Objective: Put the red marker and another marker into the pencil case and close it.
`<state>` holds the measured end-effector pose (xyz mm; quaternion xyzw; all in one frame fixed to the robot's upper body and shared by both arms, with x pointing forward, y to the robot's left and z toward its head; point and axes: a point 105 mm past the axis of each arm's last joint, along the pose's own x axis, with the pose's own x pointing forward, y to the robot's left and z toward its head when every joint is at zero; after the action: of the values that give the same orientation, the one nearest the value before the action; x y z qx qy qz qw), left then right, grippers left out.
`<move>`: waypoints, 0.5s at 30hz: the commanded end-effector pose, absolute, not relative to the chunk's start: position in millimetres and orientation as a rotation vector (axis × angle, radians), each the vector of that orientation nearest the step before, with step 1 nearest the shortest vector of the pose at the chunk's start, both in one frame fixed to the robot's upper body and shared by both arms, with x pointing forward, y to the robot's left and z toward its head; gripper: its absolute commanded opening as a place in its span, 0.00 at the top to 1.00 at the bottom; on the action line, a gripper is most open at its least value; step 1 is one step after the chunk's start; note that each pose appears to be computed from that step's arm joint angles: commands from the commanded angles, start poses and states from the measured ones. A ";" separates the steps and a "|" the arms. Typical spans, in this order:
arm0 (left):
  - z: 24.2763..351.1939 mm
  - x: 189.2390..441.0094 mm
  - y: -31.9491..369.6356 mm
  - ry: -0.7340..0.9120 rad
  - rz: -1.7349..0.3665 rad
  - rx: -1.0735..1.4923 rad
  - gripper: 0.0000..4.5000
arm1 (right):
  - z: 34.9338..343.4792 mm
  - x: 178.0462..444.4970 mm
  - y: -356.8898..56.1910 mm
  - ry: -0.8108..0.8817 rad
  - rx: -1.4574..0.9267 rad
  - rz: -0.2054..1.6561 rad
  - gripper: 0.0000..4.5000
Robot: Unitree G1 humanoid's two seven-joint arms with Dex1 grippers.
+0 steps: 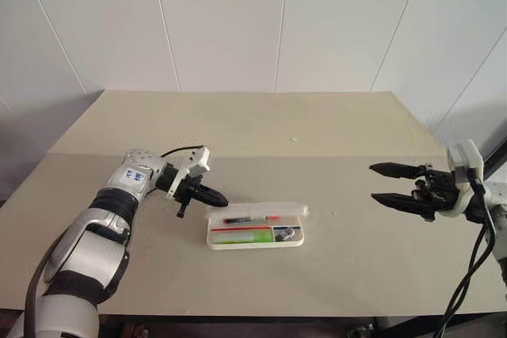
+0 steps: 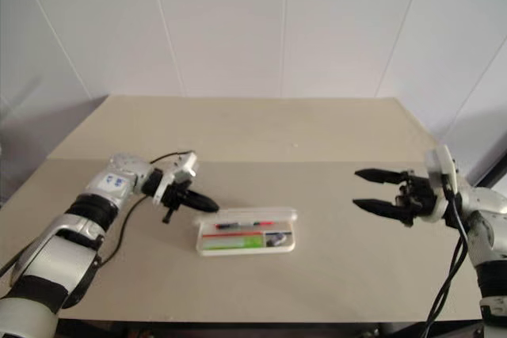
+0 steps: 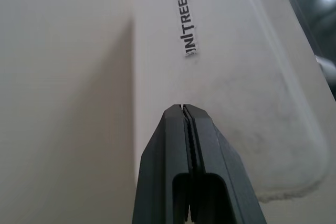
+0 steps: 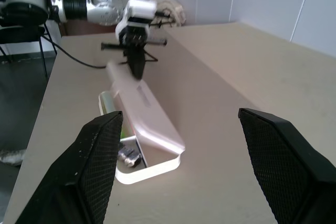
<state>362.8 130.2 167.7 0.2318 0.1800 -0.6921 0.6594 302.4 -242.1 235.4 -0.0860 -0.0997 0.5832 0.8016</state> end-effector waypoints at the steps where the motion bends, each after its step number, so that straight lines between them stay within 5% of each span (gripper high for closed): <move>1: 164.1 343.8 122.7 0.430 -1.734 0.575 0.99 | 246.9 288.9 -243.7 -0.245 -0.219 1.333 0.00; 15: 140.3 337.9 122.9 0.537 -1.776 0.769 0.99 | 253.2 287.3 -248.6 -0.225 -0.266 1.329 0.00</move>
<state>351.0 114.9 154.0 0.3123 0.1786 -0.7192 0.5945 297.3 -248.6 243.1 -0.1024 -0.0882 0.5862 0.7988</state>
